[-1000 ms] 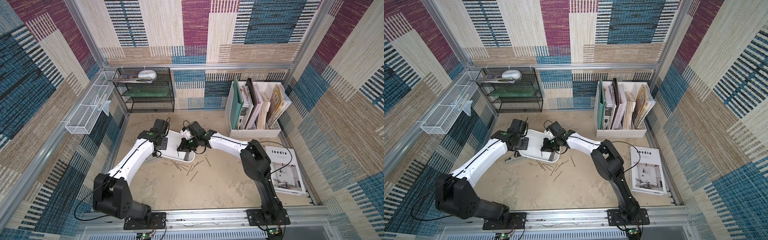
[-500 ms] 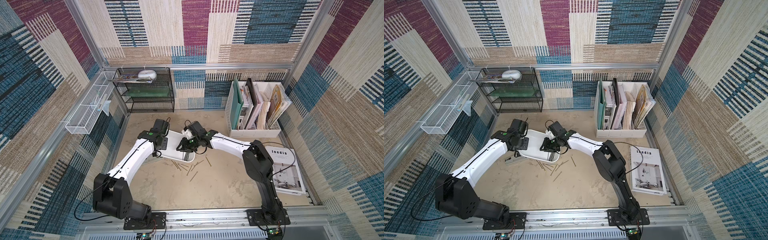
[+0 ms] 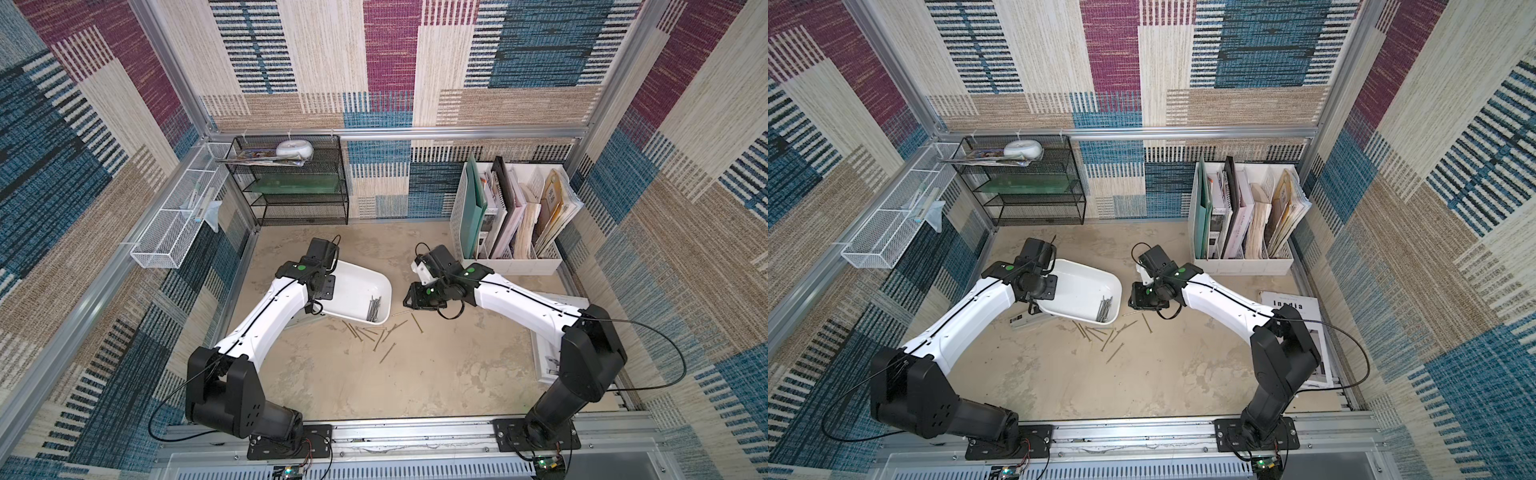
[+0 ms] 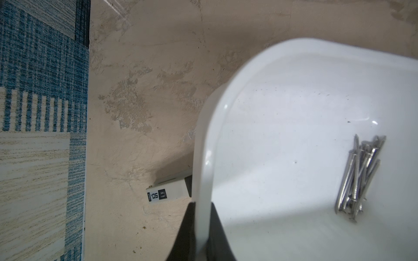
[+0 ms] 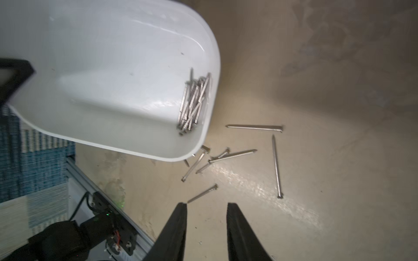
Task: Put the nails on the desktop into the storage box
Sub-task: Pick up the nail from the center of the board, then place the nail in the storage box.
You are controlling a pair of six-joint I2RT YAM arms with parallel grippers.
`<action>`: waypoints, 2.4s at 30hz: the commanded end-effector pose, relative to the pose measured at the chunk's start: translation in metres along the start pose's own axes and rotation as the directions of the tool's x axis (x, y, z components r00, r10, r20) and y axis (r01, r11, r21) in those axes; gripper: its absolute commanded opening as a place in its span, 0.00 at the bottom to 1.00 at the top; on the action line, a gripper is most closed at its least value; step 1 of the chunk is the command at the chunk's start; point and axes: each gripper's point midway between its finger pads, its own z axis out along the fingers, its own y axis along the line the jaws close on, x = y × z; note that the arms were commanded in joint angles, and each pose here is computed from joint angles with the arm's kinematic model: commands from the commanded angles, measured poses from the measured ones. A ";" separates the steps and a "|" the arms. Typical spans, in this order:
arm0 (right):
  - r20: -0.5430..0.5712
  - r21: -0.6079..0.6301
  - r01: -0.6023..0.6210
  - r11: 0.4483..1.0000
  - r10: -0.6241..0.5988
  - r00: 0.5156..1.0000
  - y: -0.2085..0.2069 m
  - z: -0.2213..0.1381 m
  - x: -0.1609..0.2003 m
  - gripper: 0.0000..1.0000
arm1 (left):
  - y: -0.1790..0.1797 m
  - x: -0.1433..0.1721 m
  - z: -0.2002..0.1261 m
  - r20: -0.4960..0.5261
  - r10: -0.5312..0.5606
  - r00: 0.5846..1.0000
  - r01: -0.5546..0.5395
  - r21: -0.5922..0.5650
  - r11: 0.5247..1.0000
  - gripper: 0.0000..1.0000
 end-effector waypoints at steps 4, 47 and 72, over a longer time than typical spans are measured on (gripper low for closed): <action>-0.105 0.234 0.150 0.961 -0.128 0.986 -0.046 0.019 0.021 0.36 | 0.003 -0.006 -0.002 0.024 -0.012 1.000 0.012 -0.011 1.000 0.00; 0.107 -0.195 0.131 0.972 -0.111 0.988 0.084 -0.026 -0.060 0.00 | 0.004 -0.005 -0.002 0.021 -0.005 1.000 0.006 -0.019 1.000 0.00; -0.047 -0.380 -0.090 0.921 0.078 0.996 0.132 0.095 -0.043 0.01 | 0.003 -0.006 -0.002 0.021 -0.004 1.000 0.005 -0.014 1.000 0.00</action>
